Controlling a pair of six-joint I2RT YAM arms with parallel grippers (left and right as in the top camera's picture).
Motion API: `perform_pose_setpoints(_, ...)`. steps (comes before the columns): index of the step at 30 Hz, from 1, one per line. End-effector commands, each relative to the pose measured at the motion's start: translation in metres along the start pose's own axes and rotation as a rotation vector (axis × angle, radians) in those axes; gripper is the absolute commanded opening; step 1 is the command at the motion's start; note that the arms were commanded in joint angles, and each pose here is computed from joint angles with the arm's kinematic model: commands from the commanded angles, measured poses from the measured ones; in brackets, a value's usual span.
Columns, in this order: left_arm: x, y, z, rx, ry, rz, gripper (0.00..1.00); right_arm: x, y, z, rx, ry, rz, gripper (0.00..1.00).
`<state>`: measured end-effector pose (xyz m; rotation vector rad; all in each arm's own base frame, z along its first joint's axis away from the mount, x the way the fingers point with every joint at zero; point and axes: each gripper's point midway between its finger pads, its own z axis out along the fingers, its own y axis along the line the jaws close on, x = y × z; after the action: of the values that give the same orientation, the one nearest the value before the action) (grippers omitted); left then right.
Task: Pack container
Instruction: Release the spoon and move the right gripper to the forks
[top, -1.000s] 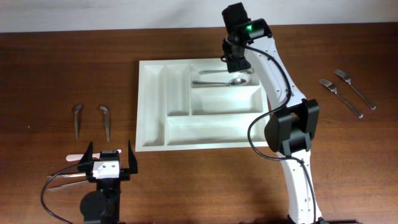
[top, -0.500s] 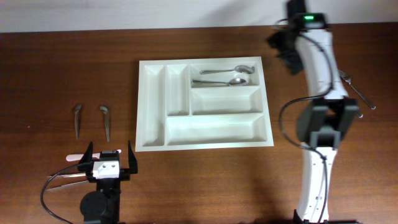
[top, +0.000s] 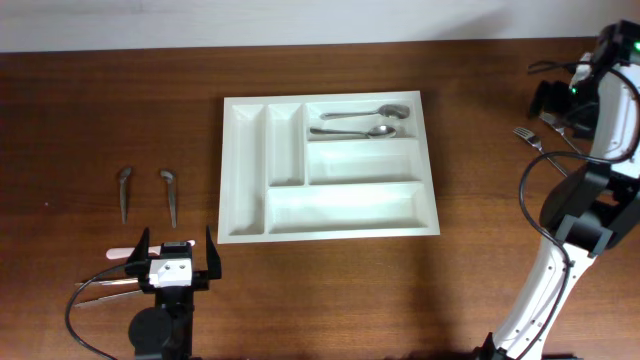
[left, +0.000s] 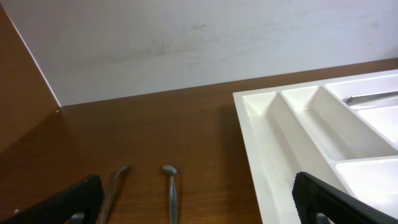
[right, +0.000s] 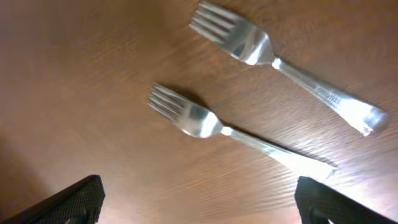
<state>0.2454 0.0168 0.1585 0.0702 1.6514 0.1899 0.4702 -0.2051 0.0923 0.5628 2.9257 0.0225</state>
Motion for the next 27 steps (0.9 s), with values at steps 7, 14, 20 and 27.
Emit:
perform_pose_setpoints(7,0.001,0.003,0.0,-0.017,-0.001,-0.01,0.99,0.004,-0.005,-0.023,-0.022,-0.021,-0.419,0.99)
perform_pose_setpoints(14,0.001,0.003,0.0,-0.017,-0.001,-0.01,0.99,0.01,-0.007,0.003,-0.041,0.035,-0.527,0.99)
perform_pose_setpoints(20,0.001,0.003,0.0,-0.018,-0.001,-0.01,0.99,0.019,-0.011,0.026,-0.048,0.098,-0.586,0.99)
perform_pose_setpoints(27,0.001,0.003,0.0,-0.018,-0.001,-0.01,0.99,0.029,-0.031,0.047,0.038,0.188,-0.611,0.99)
